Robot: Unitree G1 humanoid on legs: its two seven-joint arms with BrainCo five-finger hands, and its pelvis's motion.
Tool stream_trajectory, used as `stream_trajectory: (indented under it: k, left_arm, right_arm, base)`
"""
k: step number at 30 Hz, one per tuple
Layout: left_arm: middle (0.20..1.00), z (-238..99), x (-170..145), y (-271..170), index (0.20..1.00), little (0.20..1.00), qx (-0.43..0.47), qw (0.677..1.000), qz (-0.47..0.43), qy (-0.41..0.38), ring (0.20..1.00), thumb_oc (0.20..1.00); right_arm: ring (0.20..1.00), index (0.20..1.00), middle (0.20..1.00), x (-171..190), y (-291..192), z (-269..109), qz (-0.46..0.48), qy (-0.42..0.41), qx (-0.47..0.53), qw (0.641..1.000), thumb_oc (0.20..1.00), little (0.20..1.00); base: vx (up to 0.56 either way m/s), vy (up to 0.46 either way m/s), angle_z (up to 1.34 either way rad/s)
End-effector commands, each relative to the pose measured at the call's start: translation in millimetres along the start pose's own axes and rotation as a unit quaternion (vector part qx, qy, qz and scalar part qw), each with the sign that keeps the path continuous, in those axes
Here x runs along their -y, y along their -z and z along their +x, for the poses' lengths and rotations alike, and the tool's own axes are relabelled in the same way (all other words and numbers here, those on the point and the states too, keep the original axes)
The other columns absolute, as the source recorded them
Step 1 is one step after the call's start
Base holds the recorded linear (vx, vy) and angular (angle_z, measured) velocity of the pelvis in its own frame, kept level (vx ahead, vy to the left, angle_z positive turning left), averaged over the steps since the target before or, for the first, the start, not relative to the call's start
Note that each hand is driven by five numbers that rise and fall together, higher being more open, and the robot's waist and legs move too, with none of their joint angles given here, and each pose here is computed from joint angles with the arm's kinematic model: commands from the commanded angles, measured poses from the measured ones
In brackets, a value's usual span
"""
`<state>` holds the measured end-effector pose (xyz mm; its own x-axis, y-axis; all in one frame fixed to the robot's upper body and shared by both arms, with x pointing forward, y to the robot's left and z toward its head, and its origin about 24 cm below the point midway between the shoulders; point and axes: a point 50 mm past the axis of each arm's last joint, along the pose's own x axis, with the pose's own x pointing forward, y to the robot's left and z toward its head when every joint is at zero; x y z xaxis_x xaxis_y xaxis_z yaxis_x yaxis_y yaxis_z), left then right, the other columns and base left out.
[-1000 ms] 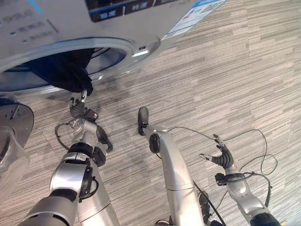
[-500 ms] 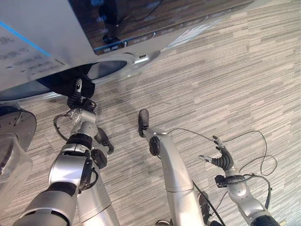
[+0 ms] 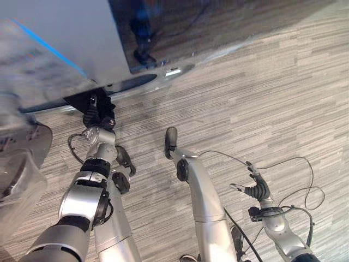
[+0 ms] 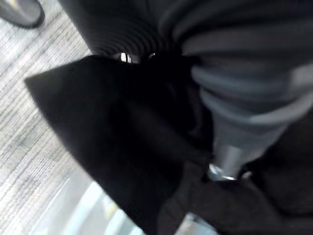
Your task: Grab the laundry basket,head to the washer,open it,put in the laundry and shut it.
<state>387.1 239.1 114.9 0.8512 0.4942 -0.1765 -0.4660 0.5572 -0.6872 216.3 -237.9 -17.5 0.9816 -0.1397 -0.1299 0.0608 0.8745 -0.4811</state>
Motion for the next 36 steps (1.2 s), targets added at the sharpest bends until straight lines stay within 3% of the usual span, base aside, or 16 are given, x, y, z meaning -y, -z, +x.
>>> stream_trajectory:
  k: [1, 3, 4, 5, 8, 9, 10, 18, 20, 25, 26, 27, 36]
  left_arm:
    - [0.200, -2, 50, -79, 0.200, 0.200, 0.152, 0.982, -0.054, 0.102, 0.200, 0.200]
    - [0.200, -5, 64, -91, 0.200, 0.200, 0.171, 0.976, -0.057, 0.119, 0.200, 0.200]
    - [0.200, -16, 91, -111, 0.200, 0.200, 0.198, 0.962, -0.096, 0.161, 0.200, 0.200]
    - [0.200, -48, 130, -153, 0.200, 0.200, 0.272, 0.915, -0.118, 0.272, 0.200, 0.200]
    - [0.200, -50, 127, -157, 0.200, 0.200, 0.276, 0.908, -0.136, 0.283, 0.200, 0.200]
    - [0.347, -49, 127, -159, 0.347, 0.347, 0.278, 0.909, -0.125, 0.283, 0.347, 0.347]
    - [1.000, -46, 125, -158, 1.000, 1.000, 0.276, 0.914, -0.111, 0.277, 1.000, 1.000]
    - [1.000, -25, 113, -134, 1.000, 1.000, 0.232, 0.944, -0.012, 0.233, 1.000, 1.000]
    - [1.000, -12, 101, -115, 1.000, 1.000, 0.197, 0.961, 0.023, 0.192, 1.000, 1.000]
    - [1.000, -21, 130, -121, 1.000, 1.000, 0.198, 0.960, -0.013, 0.195, 1.000, 1.000]
    - [0.680, -24, 136, -125, 0.680, 0.680, 0.205, 0.957, -0.016, 0.204, 0.680, 0.680]
    - [0.200, -27, 142, -129, 0.200, 0.200, 0.213, 0.954, -0.018, 0.211, 0.200, 0.200]
    - [0.200, -53, 170, -143, 0.200, 0.200, 0.236, 0.925, -0.071, 0.290, 0.200, 0.200]
  right_arm:
    - [1.000, 1.000, 1.000, 22, 9, -3, -0.046, 0.013, -0.014, 0.999, 1.000, 1.000]
    - [1.000, 1.000, 1.000, 24, 12, -3, -0.053, 0.013, -0.021, 0.998, 1.000, 1.000]
    - [1.000, 1.000, 1.000, 27, 15, -3, -0.060, 0.015, -0.028, 0.998, 1.000, 1.000]
    - [1.000, 1.000, 1.000, 33, 18, -5, -0.053, 0.026, -0.035, 0.998, 1.000, 1.000]
    - [1.000, 1.000, 1.000, 31, 17, -4, -0.041, 0.022, -0.033, 0.998, 1.000, 1.000]
    - [1.000, 1.000, 1.000, 29, 16, -2, -0.040, 0.019, -0.033, 0.998, 1.000, 1.000]
    - [1.000, 1.000, 1.000, 28, 14, -1, -0.039, 0.016, -0.027, 0.999, 1.000, 1.000]
    - [1.000, 1.000, 1.000, 28, 8, 0, -0.063, 0.013, -0.010, 0.998, 1.000, 1.000]
    - [1.000, 1.000, 1.000, 31, 8, 0, -0.065, 0.018, -0.009, 0.998, 1.000, 1.000]
    - [1.000, 1.000, 1.000, 33, 13, -2, -0.074, 0.018, -0.021, 0.997, 1.000, 1.000]
    - [1.000, 1.000, 1.000, 34, 14, -3, -0.075, 0.019, -0.023, 0.997, 1.000, 1.000]
    - [1.000, 1.000, 1.000, 34, 16, -5, -0.075, 0.018, -0.025, 0.997, 1.000, 1.000]
    - [1.000, 1.000, 1.000, 39, 26, -11, -0.085, 0.015, -0.048, 0.995, 1.000, 1.000]
  base:
    - [-0.06, 0.040, 0.09]
    - [-0.04, 0.012, 0.07]
    - [-0.08, -0.018, 0.12]
    - [-0.07, -0.017, 0.19]
    - [-0.04, 0.007, 0.28]
    - [-0.04, 0.026, 0.08]
    - [-0.04, 0.024, 0.02]
    - [-0.03, 0.016, -0.02]
    - [-0.01, 0.006, -0.02]
    - [0.00, 0.016, -0.01]
    - [0.01, 0.006, -0.10]
    - [0.02, -0.004, -0.18]
    - [0.01, 0.005, -0.06]
